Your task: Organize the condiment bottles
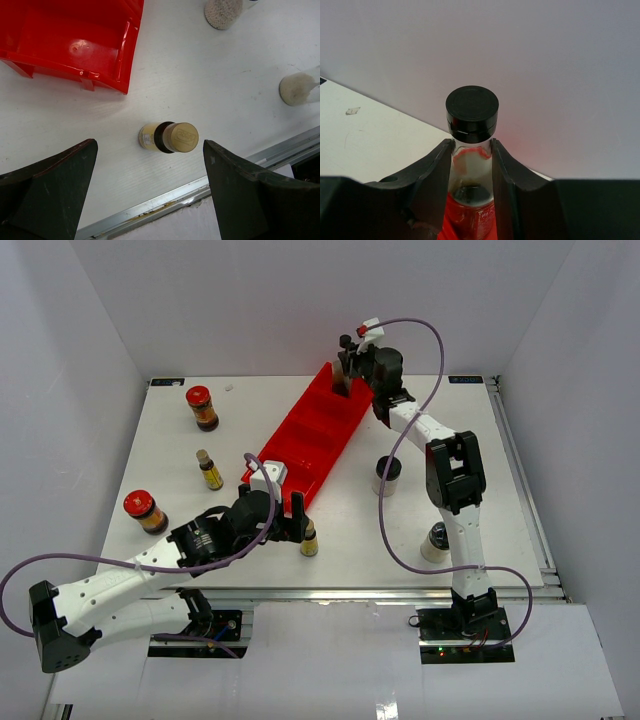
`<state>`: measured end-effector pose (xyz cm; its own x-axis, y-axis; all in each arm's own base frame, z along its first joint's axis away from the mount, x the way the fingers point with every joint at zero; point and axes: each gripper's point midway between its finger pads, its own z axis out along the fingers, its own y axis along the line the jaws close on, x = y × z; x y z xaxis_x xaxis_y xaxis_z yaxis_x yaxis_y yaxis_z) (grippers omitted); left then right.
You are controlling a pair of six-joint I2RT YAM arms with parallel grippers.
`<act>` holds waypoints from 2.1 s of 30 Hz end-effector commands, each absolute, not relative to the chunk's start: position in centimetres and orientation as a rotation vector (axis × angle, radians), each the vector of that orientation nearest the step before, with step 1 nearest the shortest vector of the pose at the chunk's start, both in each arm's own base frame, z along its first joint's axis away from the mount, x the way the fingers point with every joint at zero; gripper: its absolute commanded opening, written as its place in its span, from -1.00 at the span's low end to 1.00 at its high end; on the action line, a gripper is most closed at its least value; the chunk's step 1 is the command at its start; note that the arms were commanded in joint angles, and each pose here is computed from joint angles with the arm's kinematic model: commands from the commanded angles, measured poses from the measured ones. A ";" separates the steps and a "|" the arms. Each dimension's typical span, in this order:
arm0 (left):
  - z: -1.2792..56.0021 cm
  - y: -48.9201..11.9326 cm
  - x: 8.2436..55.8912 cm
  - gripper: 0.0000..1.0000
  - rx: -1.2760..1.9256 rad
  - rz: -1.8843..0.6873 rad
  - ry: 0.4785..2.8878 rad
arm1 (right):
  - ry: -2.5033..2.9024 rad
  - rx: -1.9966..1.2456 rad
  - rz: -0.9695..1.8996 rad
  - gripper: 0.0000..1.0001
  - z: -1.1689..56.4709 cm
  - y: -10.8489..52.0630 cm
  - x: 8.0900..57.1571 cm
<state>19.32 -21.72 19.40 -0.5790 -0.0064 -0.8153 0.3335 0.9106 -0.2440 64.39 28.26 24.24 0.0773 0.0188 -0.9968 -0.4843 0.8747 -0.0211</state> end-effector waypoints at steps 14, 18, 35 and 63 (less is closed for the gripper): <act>22.9 -20.9 19.3 0.96 0.146 -0.536 2.078 | 1.211 -0.327 0.383 0.65 38.0 26.3 60.7; 23.5 -20.6 19.2 0.96 0.115 -0.536 2.083 | 1.312 -0.293 0.374 0.66 39.6 24.9 58.8; 20.4 -20.7 15.3 0.96 0.208 -0.669 2.221 | 2.033 -0.217 0.276 0.94 28.7 14.9 37.2; 17.1 -19.9 15.8 0.96 0.116 -0.683 2.167 | 2.313 -0.480 0.333 0.96 14.5 16.6 35.1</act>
<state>15.35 -20.04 15.38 -0.6824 -0.0799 -0.7266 0.3153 0.8646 -0.3911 33.53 16.38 14.24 -0.6984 -0.2192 -0.6814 -0.4140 0.9002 0.1347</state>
